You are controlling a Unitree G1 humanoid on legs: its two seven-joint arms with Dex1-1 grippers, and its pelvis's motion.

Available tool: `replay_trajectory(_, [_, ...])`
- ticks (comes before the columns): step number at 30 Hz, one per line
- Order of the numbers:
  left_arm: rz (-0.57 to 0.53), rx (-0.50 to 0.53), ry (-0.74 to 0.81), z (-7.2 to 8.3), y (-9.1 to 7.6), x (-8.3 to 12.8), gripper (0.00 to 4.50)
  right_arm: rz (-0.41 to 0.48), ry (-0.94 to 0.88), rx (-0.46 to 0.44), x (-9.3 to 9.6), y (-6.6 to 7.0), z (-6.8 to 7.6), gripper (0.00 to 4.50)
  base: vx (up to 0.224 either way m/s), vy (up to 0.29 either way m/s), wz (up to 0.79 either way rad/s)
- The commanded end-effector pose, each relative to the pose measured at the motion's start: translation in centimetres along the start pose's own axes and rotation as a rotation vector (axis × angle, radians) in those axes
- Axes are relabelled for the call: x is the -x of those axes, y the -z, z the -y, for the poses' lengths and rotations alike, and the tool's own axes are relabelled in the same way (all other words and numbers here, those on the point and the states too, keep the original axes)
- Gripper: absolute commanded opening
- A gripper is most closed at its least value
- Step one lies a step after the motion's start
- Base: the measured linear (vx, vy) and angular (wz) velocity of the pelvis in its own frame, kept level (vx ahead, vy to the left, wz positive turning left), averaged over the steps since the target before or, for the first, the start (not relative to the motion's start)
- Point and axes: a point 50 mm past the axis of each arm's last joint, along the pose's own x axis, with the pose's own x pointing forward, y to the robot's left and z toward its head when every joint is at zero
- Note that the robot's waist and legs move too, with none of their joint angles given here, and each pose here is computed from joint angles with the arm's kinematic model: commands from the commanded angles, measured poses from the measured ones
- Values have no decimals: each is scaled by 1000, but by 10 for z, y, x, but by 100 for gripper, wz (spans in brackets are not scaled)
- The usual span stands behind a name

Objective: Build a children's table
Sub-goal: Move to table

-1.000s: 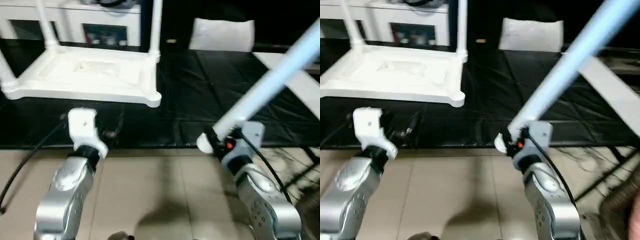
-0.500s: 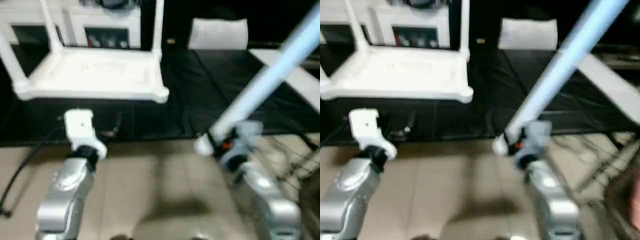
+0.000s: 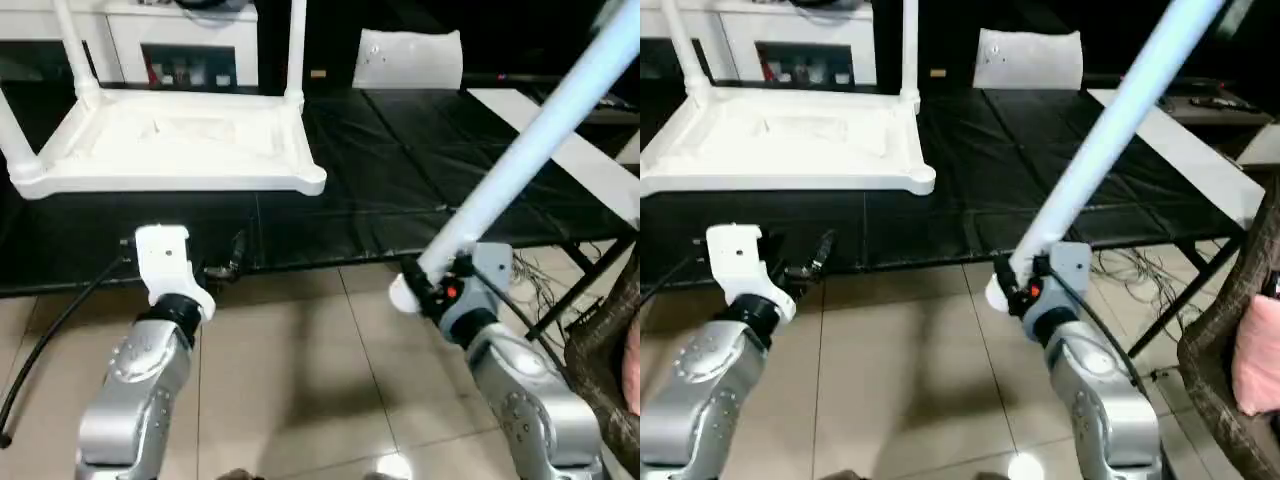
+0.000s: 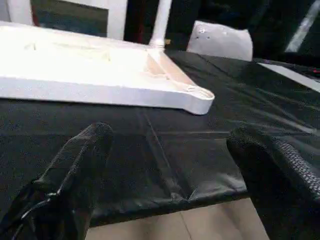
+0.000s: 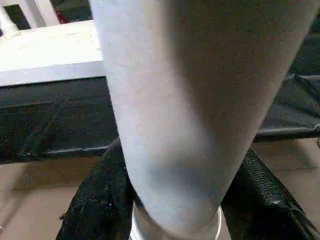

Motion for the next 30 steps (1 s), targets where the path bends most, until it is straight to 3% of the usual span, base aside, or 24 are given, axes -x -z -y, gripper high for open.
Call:
replay_trajectory(1, [16,-6,19,3,-6,-3,419,25,-5,13,-1,-9,-2,191,0,0,0])
replay_trajectory(9, [37,-28,22,0,-12,-2,419,26,-16,36,-7,-8,-4,191,93,-19,21])
replay_trajectory(16, [41,-13,61,5,-12,-8,419,55,31,13,-7,-15,6,191,175,40,20])
replay_trajectory(30, [-6,-37,128,14,-1,-8,419,57,34,56,3,-10,5,191,193,20,-21])
